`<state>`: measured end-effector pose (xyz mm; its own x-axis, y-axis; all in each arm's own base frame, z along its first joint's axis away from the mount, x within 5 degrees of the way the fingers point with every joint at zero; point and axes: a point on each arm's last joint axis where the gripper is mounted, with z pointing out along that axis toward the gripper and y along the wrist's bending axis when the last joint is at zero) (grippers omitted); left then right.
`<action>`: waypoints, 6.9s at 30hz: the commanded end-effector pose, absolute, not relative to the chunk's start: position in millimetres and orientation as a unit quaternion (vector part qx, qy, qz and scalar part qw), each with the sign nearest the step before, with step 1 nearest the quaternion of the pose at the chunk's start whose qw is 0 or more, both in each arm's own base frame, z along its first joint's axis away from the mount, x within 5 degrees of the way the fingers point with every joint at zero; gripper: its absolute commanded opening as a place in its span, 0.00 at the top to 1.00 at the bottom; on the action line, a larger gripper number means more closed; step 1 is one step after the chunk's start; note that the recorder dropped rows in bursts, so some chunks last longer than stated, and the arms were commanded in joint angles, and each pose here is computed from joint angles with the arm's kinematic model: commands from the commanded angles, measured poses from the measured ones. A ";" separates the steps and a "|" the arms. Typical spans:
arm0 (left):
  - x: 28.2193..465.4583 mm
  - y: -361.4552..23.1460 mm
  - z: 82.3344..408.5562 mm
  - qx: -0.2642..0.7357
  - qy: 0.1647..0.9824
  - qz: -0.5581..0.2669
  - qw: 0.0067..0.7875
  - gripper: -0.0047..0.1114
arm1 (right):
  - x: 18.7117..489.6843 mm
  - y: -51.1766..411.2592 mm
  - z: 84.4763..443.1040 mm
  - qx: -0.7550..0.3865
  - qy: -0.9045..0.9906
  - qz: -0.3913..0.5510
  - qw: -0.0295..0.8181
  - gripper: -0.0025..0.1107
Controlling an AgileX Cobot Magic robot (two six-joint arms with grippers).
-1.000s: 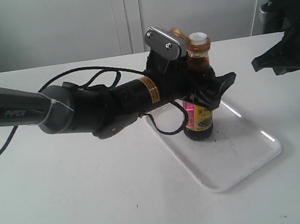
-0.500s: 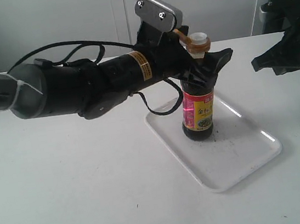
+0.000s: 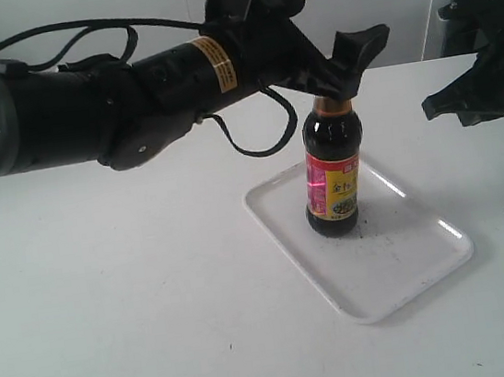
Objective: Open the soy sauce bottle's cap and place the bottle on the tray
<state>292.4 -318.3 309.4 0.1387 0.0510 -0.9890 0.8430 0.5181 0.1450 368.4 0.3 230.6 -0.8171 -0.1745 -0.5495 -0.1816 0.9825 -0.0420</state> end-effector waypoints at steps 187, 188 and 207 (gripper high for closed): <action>51.7 -7.1 167.6 0.029 0.818 -0.033 0.573 0.96 | 75.5 8.1 319.2 -0.080 0.736 -0.015 0.672 0.98; 51.7 -7.1 167.6 0.029 0.818 -0.033 0.573 0.96 | 75.5 8.1 319.2 -0.080 0.736 -0.015 0.672 0.98; 51.7 -7.1 167.4 0.029 0.819 -0.033 0.573 0.96 | 75.5 8.1 319.1 -0.081 0.736 -0.016 0.672 0.98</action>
